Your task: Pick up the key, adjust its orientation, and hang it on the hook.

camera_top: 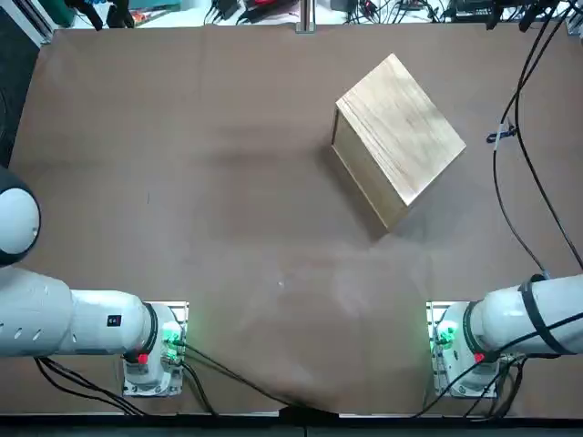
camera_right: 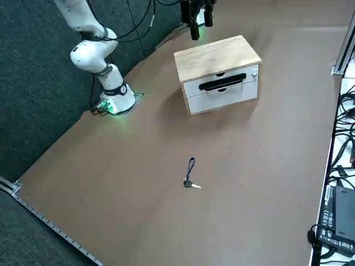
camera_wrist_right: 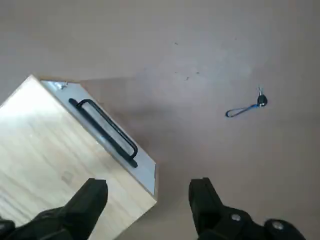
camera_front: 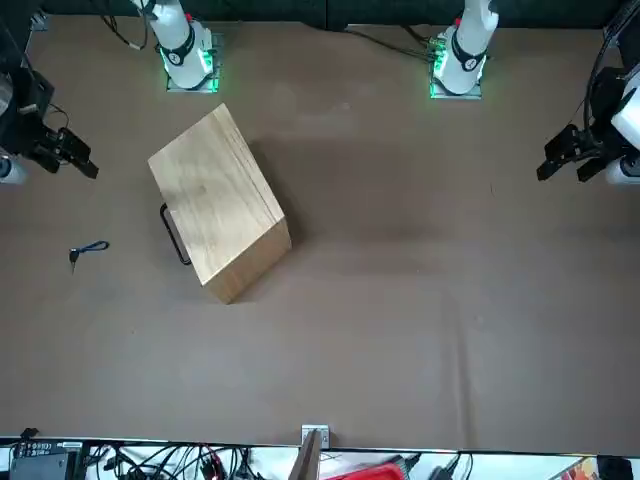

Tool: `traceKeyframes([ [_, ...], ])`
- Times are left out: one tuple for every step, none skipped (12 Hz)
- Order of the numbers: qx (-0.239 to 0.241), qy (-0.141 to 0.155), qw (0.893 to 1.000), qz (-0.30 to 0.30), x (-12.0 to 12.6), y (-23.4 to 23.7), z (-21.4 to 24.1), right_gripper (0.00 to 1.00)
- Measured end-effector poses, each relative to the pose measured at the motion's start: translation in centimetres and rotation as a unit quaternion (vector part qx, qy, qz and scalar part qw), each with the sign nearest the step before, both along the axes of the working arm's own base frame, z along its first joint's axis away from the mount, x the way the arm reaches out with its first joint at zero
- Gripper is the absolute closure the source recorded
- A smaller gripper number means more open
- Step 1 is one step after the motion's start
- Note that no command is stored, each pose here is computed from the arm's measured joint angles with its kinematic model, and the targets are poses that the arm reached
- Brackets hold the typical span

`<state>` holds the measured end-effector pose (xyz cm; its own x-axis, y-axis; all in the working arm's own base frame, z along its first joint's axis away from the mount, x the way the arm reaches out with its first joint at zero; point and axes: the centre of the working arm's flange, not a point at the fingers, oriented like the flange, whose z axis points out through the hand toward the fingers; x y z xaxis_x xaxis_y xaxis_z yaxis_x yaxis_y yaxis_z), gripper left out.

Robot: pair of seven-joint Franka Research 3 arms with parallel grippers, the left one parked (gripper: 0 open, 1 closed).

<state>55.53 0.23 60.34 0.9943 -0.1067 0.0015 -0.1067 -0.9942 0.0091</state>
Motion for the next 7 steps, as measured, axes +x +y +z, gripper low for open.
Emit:
traceKeyframes([
  [0.000, 0.002, 1.000, -0.017, 0.2, -0.3, -0.3, 0.00],
  [0.000, 0.005, 0.997, -0.082, 0.7, -1.6, -1.2, 0.00],
  [-0.001, 0.007, 0.993, -0.120, 0.9, -2.5, -1.6, 0.00],
  [-0.001, 0.010, 0.987, -0.159, 1.1, -3.6, -2.1, 0.00],
  [-0.002, 0.012, 0.980, -0.196, 1.3, -4.8, -2.5, 0.00],
  [-0.002, 0.012, 0.971, -0.237, 1.4, -6.1, -2.9, 0.00],
  [-0.003, 0.012, 0.960, -0.279, 1.6, -7.6, -3.4, 0.00],
])
